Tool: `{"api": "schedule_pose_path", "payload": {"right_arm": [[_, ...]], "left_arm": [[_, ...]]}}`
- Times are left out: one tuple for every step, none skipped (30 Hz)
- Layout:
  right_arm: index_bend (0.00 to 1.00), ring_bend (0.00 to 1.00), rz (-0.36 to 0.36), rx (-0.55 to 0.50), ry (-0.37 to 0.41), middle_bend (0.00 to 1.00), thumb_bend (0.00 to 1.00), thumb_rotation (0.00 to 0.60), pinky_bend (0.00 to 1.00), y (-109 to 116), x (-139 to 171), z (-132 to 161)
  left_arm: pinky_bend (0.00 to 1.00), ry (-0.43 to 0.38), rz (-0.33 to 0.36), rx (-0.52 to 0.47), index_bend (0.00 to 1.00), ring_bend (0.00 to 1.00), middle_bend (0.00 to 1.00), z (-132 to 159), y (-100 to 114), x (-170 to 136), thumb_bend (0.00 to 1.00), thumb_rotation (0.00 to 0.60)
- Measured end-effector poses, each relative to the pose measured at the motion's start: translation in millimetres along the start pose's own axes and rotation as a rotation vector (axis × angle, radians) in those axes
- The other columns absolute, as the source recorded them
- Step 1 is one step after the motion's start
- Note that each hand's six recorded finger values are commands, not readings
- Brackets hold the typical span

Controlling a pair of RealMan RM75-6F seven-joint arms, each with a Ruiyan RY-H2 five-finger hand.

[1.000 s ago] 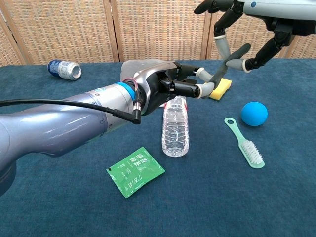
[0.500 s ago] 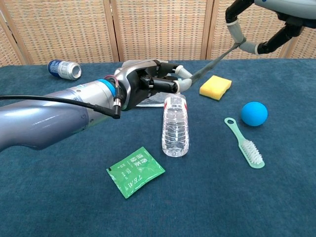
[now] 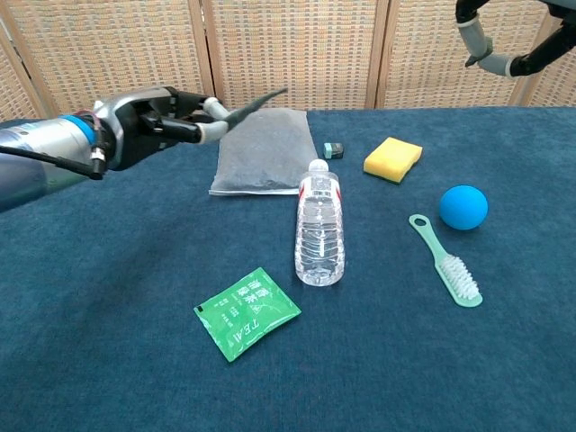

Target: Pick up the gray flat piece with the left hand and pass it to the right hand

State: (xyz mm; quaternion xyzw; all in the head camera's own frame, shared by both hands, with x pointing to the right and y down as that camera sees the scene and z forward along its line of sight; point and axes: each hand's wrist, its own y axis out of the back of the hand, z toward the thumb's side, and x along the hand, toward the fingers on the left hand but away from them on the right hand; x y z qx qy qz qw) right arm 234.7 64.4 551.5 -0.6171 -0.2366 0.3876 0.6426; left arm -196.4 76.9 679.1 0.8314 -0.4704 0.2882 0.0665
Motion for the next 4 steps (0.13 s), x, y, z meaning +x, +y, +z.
{"api": "schedule_pose_path", "payload": {"right_arm": [[0.88, 0.0, 0.003, -0.003, -0.003, 0.14, 0.72, 0.6, 0.0, -1, 1, -1], [0.88, 0.0, 0.007, -0.007, -0.006, 0.14, 0.72, 0.6, 0.0, -2, 3, -3], [0.88, 0.0, 0.009, -0.009, -0.007, 0.14, 0.72, 0.6, 0.0, -3, 4, -3], [0.88, 0.0, 0.012, -0.011, -0.007, 0.14, 0.72, 0.6, 0.0, -4, 5, -3]], "left_arm": [[0.0, 0.005, 0.023, 0.017, 0.78, 0.0, 0.0, -3, 14, -2, 0.45, 0.6], [0.0, 0.009, 0.041, 0.034, 0.78, 0.0, 0.0, -6, 24, -4, 0.45, 0.6], [0.0, 0.012, 0.057, 0.054, 0.78, 0.0, 0.0, -8, 35, -7, 0.45, 0.6], [0.0, 0.019, 0.078, 0.084, 0.78, 0.0, 0.0, -11, 48, -10, 0.45, 0.6]]}}
